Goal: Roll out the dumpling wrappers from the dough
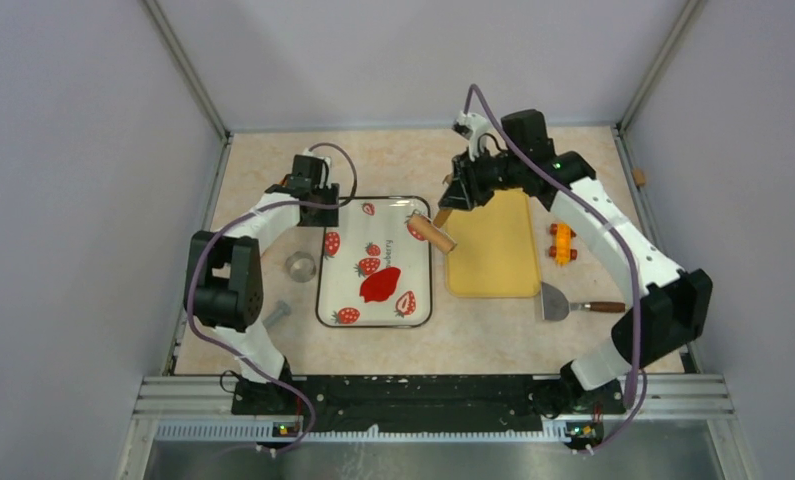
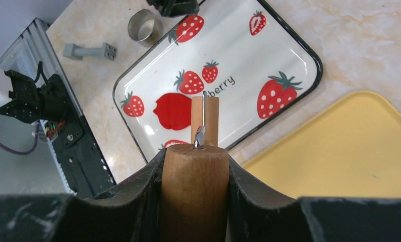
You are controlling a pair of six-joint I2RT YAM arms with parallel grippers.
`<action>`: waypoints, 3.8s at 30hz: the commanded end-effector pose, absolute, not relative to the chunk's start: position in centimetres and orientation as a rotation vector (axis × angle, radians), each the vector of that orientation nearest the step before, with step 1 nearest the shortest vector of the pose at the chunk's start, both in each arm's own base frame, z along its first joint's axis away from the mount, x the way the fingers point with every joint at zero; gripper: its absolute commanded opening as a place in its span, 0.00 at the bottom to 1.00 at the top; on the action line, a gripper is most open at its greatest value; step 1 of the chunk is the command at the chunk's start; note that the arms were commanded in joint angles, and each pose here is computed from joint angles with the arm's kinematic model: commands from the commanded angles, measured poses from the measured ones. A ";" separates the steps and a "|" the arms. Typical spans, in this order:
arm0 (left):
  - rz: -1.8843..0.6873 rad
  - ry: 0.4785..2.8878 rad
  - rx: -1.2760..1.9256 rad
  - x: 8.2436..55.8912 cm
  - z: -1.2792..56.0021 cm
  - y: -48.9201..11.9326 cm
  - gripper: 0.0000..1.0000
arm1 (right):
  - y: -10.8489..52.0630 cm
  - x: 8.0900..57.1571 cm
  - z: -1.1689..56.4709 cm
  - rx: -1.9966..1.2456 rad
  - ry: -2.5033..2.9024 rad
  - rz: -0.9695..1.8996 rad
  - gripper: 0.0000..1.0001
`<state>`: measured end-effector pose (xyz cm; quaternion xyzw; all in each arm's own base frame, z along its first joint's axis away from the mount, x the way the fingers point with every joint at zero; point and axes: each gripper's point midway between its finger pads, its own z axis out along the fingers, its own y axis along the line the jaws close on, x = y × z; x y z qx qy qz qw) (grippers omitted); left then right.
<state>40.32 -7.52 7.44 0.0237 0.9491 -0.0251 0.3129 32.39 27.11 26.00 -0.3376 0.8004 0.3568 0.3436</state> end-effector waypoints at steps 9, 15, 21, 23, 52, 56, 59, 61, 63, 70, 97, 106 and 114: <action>-0.157 2.584 -0.170 43.5 3.8 -8.0 0.33 | 21.7 28.2 25.0 -0.914 2.153 0.733 0.00; -0.104 2.589 -0.374 43.0 3.4 -5.3 0.06 | 21.9 29.2 24.9 -0.888 2.159 0.720 0.00; -0.134 2.538 -0.721 40.6 4.5 -2.1 0.00 | 22.7 31.0 24.4 -0.799 2.178 0.728 0.00; -0.183 2.532 -0.794 39.5 4.4 -2.3 0.00 | 23.0 31.9 24.3 -0.758 2.184 0.730 0.00; -0.580 1.777 0.939 33.4 20.7 -20.6 0.63 | 27.0 36.9 25.3 -0.090 2.234 1.089 0.00; -0.571 1.462 1.175 31.1 23.0 -26.5 0.66 | 27.3 36.2 24.8 -0.083 2.214 1.190 0.00; -0.558 1.381 1.281 30.6 22.4 -29.6 0.65 | 27.6 35.9 25.3 -0.107 2.183 1.233 0.00; -0.570 1.360 1.296 31.0 22.1 -31.1 0.65 | 27.8 35.6 25.6 -0.123 2.165 1.257 0.00; -0.588 1.362 1.295 31.7 21.8 -32.3 0.64 | 27.9 35.3 25.4 -0.132 2.163 1.276 0.00; -0.558 1.383 1.318 35.0 19.4 -34.3 0.56 | 27.5 35.2 25.4 -0.144 2.150 1.287 0.00; -0.723 1.384 1.446 30.0 15.1 -34.1 0.00 | 25.7 28.9 17.9 -0.259 2.541 1.354 0.28; -0.789 1.462 1.366 29.3 13.1 -34.1 0.00 | 25.7 26.8 15.4 -0.268 2.665 1.375 0.00; -0.799 1.607 1.268 29.7 10.6 -33.2 0.00 | 27.6 28.6 14.1 -0.282 2.685 1.332 0.00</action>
